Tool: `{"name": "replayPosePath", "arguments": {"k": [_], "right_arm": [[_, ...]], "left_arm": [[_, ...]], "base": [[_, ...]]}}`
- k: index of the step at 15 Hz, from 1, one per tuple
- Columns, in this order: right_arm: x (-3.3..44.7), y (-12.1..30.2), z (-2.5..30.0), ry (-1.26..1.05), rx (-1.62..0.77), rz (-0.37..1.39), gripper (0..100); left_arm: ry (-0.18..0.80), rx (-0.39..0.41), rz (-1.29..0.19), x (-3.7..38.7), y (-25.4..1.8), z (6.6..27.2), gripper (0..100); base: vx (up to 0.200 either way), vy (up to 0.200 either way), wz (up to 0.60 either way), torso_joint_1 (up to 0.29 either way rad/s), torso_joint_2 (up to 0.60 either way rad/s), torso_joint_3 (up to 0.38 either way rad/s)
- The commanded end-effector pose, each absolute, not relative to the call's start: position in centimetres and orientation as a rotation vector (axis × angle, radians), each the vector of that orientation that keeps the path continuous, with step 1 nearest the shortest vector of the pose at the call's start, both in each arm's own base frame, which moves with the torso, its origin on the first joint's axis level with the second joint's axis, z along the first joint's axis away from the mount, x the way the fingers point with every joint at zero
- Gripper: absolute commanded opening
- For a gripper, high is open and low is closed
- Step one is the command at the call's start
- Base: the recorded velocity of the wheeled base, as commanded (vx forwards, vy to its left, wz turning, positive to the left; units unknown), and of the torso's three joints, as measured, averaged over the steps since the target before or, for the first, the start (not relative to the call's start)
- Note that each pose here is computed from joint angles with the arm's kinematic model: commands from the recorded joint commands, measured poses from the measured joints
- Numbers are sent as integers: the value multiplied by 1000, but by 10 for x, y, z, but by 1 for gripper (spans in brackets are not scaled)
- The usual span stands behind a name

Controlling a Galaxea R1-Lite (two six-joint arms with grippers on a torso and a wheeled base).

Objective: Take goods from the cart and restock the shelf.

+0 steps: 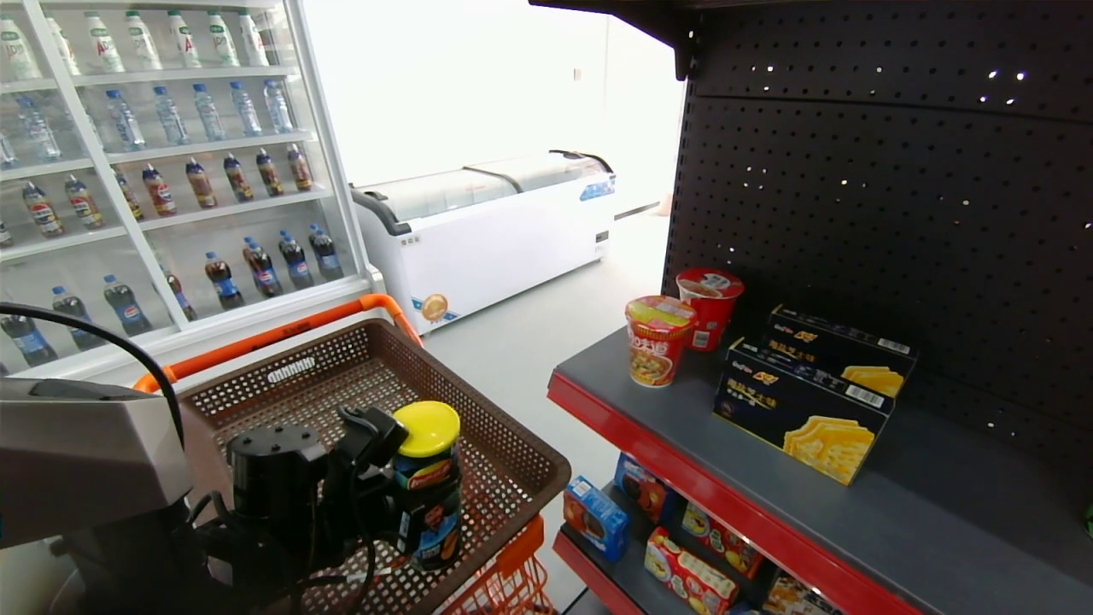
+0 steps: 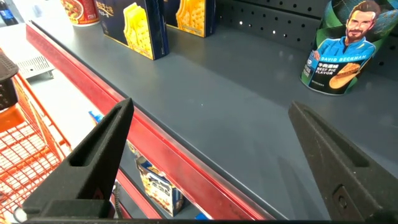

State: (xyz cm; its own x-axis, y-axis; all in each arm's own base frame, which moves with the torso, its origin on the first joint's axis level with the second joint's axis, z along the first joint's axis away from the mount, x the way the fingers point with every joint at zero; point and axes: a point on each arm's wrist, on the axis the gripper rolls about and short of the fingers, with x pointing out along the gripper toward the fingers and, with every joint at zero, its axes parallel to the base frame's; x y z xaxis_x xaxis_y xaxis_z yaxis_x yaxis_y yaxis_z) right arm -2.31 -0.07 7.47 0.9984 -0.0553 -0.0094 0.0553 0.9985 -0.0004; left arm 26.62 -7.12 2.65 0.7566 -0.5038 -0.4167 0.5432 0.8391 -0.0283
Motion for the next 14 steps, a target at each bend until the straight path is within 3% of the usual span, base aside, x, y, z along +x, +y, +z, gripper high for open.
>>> {"name": "replayPosePath", "arguments": {"k": [1, 3, 7, 9, 12, 14], "right_arm": [[-23, -1, 75, 11, 0, -55, 100], [-23, -1, 75, 11, 0, -55, 100], [-23, -1, 75, 11, 0, -55, 100], [-23, -1, 75, 11, 0, -55, 100], [-23, -1, 75, 11, 0, -55, 100], [-23, -1, 75, 11, 0, -55, 100]], "left_arm": [[402, 101, -564, 260, -72, 42, 0], [353, 78, -535, 255, -68, 62, 0], [325, 70, -517, 248, -63, 76, 0], [239, 60, -494, 241, -59, 105, 0], [237, 62, -492, 221, -54, 136, 0], [232, 10, -466, 192, -48, 151, 0]], "base": [[0, 0, 0, 0, 0, 0], [0, 0, 0, 0, 0, 0], [0, 0, 0, 0, 0, 0], [0, 0, 0, 0, 0, 0], [0, 0, 0, 0, 0, 0], [0, 0, 0, 0, 0, 0]]}}
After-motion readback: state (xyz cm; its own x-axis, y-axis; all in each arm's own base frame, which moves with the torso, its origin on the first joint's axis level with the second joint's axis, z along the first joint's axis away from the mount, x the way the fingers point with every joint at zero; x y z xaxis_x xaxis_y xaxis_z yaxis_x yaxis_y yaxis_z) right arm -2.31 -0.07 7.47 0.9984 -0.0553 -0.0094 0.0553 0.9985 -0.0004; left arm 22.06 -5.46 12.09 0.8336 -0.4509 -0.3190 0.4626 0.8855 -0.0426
